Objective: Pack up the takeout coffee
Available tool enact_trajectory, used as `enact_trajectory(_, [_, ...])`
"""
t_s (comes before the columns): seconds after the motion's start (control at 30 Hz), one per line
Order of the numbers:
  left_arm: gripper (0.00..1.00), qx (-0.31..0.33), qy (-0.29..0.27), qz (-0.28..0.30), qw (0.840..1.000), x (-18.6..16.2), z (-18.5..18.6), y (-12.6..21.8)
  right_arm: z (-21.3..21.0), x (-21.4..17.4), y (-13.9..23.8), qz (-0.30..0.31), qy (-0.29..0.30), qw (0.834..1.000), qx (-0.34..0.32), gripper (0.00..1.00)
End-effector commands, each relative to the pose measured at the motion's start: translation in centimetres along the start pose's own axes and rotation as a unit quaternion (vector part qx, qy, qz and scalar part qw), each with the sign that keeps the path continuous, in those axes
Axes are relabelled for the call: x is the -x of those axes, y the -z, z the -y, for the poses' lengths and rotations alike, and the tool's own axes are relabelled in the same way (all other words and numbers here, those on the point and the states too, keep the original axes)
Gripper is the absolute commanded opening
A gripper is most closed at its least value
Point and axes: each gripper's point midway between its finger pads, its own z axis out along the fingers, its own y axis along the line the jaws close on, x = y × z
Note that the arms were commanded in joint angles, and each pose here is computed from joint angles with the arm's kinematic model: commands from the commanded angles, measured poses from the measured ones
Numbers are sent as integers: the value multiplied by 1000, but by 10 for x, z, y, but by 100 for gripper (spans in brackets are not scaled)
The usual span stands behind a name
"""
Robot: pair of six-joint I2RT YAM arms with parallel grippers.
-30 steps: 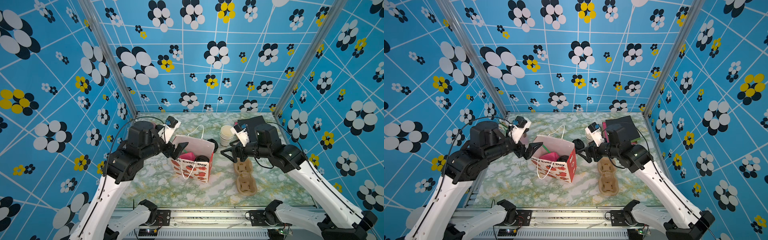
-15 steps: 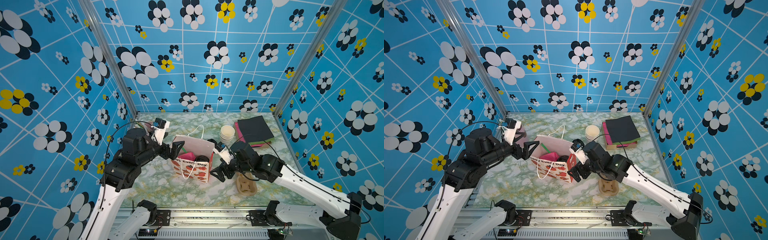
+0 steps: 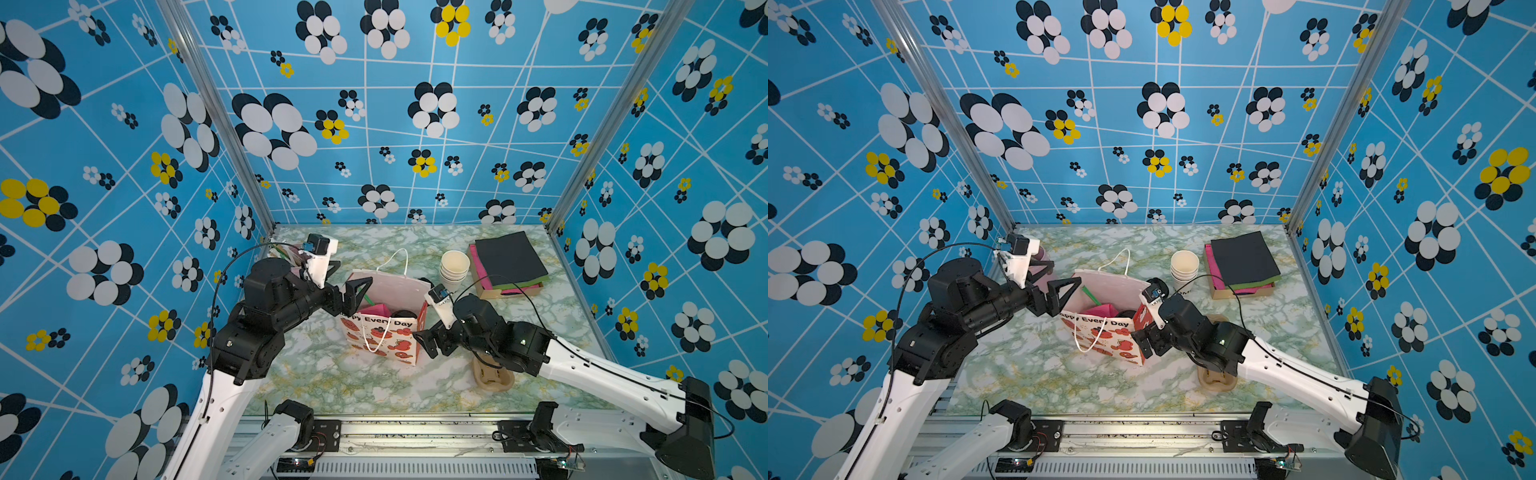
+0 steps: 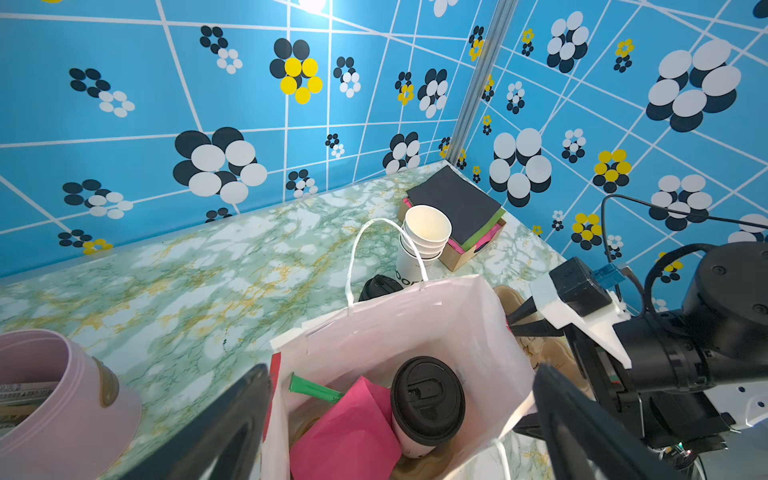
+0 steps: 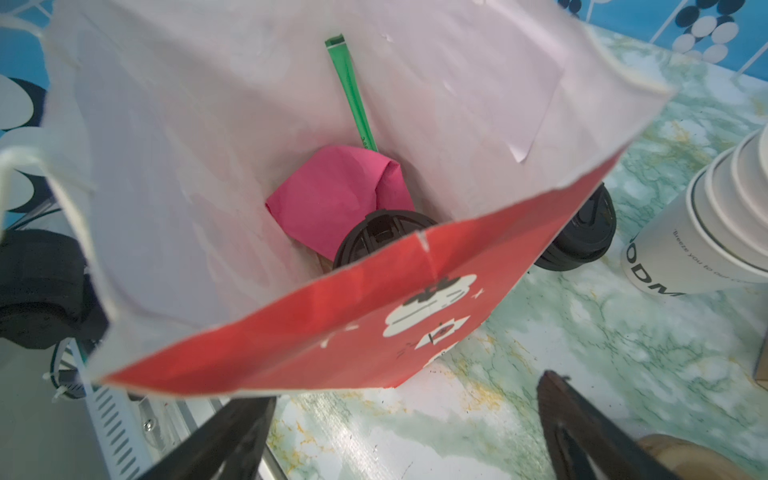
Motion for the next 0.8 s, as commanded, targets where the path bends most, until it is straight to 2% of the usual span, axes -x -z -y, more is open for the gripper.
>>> enact_trajectory(0.0, [99, -4, 3, 12, 1000, 2, 0, 1, 6, 10, 0, 31, -14, 999, -20, 99])
enact_trajectory(0.57, [99, 5, 5, 9, 1000, -6, -4, 2, 34, 3, 13, 22, 13, 995, -97, 99])
enact_trajectory(0.77, [99, 30, 9, 12, 999, -9, -15, 1, 41, 0, 13, 9, 16, 993, -119, 99])
